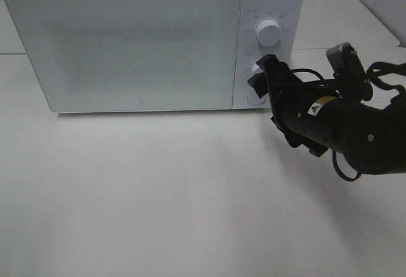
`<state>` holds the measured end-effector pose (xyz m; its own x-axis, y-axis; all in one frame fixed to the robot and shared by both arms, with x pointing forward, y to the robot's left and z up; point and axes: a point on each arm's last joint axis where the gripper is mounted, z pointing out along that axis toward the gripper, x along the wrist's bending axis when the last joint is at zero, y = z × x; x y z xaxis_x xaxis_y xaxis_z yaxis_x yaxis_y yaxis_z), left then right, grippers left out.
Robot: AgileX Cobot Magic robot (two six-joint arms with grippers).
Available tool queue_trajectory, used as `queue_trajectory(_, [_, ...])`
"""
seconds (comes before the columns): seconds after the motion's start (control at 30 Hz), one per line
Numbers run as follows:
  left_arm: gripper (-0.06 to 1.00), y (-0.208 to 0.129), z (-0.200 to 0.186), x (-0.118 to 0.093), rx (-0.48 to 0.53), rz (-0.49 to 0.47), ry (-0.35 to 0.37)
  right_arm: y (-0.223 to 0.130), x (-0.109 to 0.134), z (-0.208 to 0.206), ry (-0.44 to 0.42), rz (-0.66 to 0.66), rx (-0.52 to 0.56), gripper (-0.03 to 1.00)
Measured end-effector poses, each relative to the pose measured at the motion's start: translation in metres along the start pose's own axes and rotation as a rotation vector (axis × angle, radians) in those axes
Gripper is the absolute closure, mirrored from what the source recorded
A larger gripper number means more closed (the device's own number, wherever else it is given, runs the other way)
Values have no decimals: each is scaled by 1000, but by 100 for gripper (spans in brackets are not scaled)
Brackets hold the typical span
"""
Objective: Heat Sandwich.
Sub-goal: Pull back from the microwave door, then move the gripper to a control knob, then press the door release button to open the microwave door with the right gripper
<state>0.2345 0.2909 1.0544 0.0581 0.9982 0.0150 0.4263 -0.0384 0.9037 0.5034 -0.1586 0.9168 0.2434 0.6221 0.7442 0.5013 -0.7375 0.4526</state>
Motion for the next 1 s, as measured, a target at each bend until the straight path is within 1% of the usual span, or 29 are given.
queue_trajectory(0.03, [-5, 0, 0, 0, 0, 0, 0, 0, 0, 0, 0, 0, 0, 21])
queue_trajectory(0.13, [-5, 0, 0, 0, 0, 0, 0, 0, 4, -9, -22, -177, 51, 21])
queue_trajectory(0.17, [-5, 0, 0, 0, 0, 0, 0, 0, 6, -15, -33, -316, 90, 21])
queue_trajectory(0.2, [-5, 0, 0, 0, 0, 0, 0, 0, 6, -15, -33, -316, 90, 21])
queue_trajectory(0.23, [-5, 0, 0, 0, 0, 0, 0, 0, 7, -18, -35, -372, 108, 21])
queue_trajectory(0.3, [-5, 0, 0, 0, 0, 0, 0, 1, 9, -24, -36, -499, 146, 21])
queue_trajectory(0.33, [-5, 0, 0, 0, 0, 0, 0, 0, 10, -30, -39, -608, 191, 21])
queue_trajectory(0.37, [-5, 0, 0, 0, 0, 0, 0, 0, 10, -30, -39, -608, 191, 21])
queue_trajectory(0.4, [-5, 0, 0, 0, 0, 0, 0, 0, 10, -32, -39, -648, 209, 21])
queue_trajectory(0.43, [-5, 0, 0, 0, 0, 0, 0, -1, 11, -35, -38, -695, 230, 21])
queue_trajectory(0.47, [-5, 0, 0, 0, 0, 0, 0, -2, 11, -40, -36, -772, 274, 21])
queue_trajectory(0.57, [-5, 0, 0, 0, 0, 0, 0, -3, 11, -45, -34, -842, 316, 21])
queue_trajectory(0.67, [-5, 0, 0, 0, 0, 0, 0, -6, 9, -55, -31, -950, 416, 21])
queue_trajectory(0.7, [-5, 0, 0, 0, 0, 0, 0, -6, 9, -55, -31, -950, 416, 21])
queue_trajectory(0.8, [-5, 0, 0, 0, 0, 0, 0, -8, 9, -67, -26, -1017, 504, 21])
queue_trajectory(0.9, [-5, 0, 0, 0, 0, 0, 0, -8, 8, -73, -26, -1047, 545, 21])
queue_trajectory(1.0, [-5, 0, 0, 0, 0, 0, 0, -7, 7, -89, -32, -1103, 625, 21])
